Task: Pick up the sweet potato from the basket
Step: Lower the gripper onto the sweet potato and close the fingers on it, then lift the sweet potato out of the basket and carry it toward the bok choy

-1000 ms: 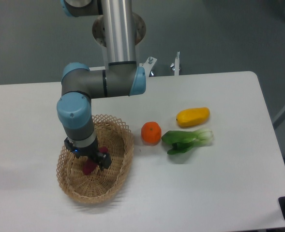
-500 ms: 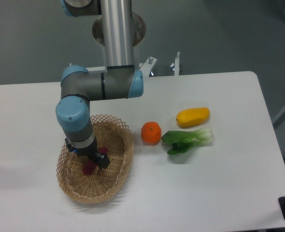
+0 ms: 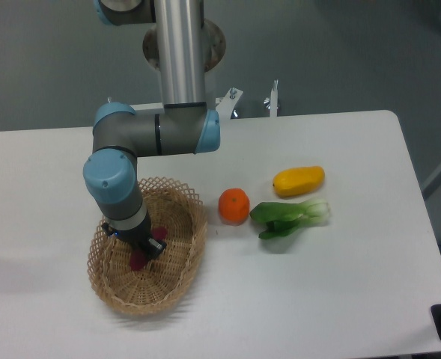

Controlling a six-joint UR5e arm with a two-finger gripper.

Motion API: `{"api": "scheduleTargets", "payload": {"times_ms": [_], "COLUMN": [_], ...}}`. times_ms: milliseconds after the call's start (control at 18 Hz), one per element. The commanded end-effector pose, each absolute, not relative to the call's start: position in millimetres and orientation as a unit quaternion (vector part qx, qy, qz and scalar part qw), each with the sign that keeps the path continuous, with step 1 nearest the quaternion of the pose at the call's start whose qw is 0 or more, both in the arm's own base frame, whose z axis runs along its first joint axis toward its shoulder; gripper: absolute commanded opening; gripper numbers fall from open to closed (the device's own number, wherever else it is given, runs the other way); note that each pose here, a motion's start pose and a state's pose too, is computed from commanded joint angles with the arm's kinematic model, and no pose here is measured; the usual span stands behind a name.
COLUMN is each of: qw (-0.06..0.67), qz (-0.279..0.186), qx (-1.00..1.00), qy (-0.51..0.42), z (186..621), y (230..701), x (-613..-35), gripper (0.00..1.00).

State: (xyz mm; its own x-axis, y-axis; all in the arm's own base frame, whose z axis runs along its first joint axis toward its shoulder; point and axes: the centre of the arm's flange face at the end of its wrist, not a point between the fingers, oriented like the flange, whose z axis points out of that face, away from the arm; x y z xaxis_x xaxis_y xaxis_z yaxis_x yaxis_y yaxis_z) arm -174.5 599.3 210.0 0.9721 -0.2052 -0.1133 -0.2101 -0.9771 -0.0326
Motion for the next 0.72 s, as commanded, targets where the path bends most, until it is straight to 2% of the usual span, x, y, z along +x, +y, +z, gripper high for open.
{"api": "scheduleTargets", "payload": {"times_ms": [111, 389, 556, 722], "qw": [0.031, 0.073, 0.107, 0.124], "qz": [0.061, 0.095, 0.12, 0.142], "qx": [-0.992, -0.986, -0.983, -0.979], "qy": [0.109, 0.114, 0.092, 0.073], "z": [221.8, 284.0, 333.1, 363.6], "y": [600.7, 605.3, 605.1, 600.2], "x": [-176.3, -201.6, -238.7, -280.7], "gripper": [0.17, 0.18, 0.18, 0.18]}}
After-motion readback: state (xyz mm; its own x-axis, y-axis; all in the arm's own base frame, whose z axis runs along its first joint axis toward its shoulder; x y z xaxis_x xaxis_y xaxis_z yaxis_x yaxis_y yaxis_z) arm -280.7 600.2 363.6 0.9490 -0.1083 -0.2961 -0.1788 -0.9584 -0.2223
